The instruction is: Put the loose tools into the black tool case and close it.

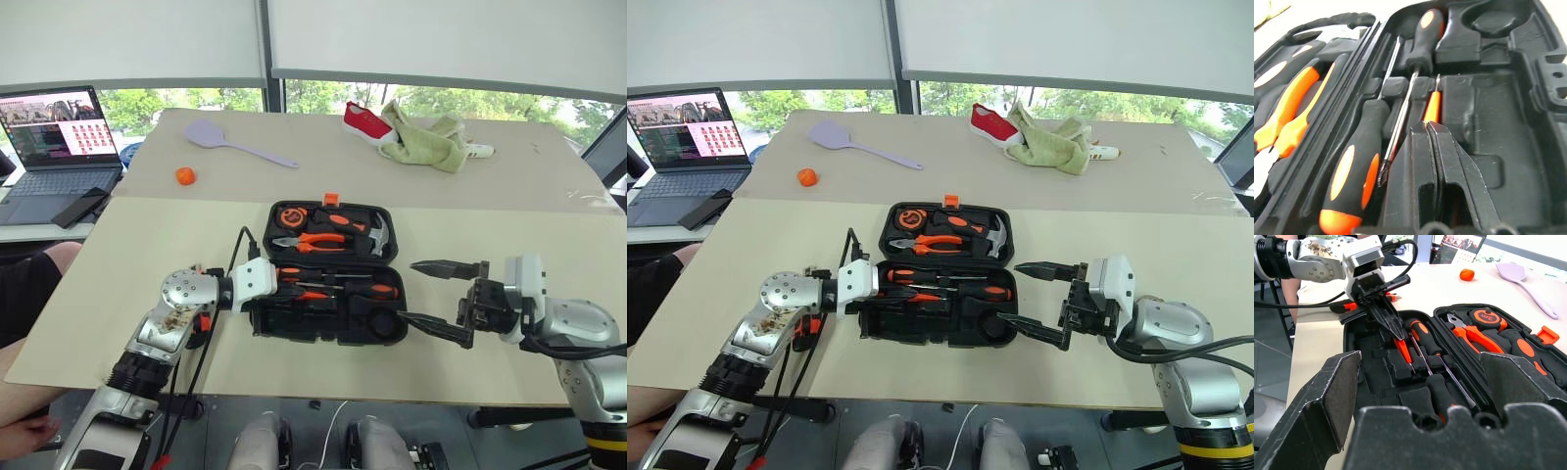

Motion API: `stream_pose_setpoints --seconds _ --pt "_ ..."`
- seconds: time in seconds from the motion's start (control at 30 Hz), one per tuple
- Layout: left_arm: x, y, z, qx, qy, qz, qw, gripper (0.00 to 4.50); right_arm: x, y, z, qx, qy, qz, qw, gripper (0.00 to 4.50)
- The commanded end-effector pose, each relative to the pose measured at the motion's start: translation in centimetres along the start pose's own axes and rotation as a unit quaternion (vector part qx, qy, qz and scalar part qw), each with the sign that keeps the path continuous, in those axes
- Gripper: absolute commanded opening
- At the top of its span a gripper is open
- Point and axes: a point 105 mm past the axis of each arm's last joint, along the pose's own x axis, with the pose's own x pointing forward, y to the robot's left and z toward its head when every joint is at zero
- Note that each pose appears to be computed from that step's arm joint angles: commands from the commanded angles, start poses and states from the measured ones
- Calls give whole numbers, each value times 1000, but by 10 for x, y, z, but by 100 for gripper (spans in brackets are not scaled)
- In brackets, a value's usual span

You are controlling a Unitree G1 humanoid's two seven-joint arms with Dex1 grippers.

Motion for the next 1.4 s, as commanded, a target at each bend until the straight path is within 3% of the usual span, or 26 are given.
stream_pose_setpoints --seconds 0.03,0.57,0.73,0.97,1.13,1.33,1.4 --pt "3 -8 -23 -23 58 -11 998 8 -2 -1 10 -18 -9 -1 1000 450" --pt "9 4 -39 -56 120 13 991 8 5 -2 9 -16 -15 -2 1000 450" --pt "3 8 -34 -40 104 20 994 8 7 -3 9 -16 -17 -3 1000 450" --pt "-11 17 5 -7 -22 48 999 8 3 -1 9 -15 -18 -8 1000 450" --pt "-42 20 20 -20 -76 87 993 8 -4 -2 10 -15 -16 -13 1000 450" --pt "-123 6 -2 -119 -46 170 977 8 -21 -7 10 10 -28 -25 999 450" --pt "-157 -3 -12 -152 -29 225 962 58 -27 -7 7 -6 -22 -21 1000 450"
